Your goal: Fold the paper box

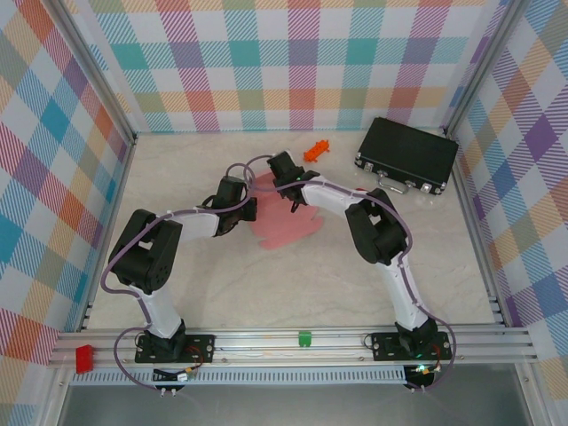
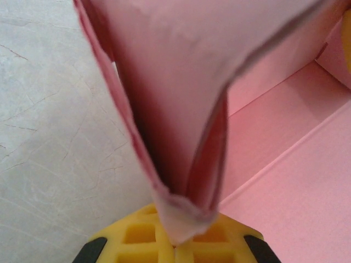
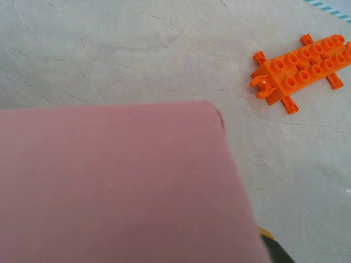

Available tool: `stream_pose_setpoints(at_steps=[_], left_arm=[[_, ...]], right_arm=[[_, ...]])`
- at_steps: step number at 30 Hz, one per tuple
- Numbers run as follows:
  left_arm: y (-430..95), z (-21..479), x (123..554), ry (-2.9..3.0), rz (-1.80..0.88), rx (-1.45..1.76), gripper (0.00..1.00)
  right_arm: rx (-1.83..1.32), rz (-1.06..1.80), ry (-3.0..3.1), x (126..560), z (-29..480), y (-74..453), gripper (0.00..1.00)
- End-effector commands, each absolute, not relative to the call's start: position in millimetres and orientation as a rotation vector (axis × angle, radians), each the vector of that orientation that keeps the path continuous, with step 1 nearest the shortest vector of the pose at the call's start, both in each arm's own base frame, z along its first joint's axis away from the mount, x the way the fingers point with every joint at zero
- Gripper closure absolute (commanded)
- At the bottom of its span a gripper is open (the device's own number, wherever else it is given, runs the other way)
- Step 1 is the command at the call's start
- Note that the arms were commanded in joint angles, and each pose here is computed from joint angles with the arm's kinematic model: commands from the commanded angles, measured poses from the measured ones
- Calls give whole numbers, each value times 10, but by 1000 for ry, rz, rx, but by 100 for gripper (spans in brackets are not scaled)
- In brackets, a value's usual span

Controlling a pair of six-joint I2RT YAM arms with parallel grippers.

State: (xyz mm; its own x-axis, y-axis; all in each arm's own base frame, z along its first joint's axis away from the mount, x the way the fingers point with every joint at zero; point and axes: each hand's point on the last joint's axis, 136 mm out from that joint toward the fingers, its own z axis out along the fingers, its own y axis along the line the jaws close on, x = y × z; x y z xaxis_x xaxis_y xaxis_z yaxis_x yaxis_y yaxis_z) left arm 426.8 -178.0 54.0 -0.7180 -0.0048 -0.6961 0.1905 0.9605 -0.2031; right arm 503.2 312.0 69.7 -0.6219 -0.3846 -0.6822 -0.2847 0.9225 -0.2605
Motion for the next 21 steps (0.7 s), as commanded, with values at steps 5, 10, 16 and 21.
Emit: stream_pose_setpoints(at_steps=[5, 10, 16, 21], left_arm=[[-1925, 735, 4324, 2299, -379, 172, 98], [-1926, 741, 4328, 2299, -376, 173, 98], [-1908, 735, 4332, 2301, -367, 169, 98], [-1904, 736, 4328, 2302, -363, 169, 98]], right_arm=[[-524, -263, 2352, 4929, 435, 3023, 87], [-547, -242, 2343, 4903, 490, 3039, 82], [-587, -196, 2334, 4834, 559, 3061, 72], [-610, -160, 2338, 4787, 579, 3083, 63]])
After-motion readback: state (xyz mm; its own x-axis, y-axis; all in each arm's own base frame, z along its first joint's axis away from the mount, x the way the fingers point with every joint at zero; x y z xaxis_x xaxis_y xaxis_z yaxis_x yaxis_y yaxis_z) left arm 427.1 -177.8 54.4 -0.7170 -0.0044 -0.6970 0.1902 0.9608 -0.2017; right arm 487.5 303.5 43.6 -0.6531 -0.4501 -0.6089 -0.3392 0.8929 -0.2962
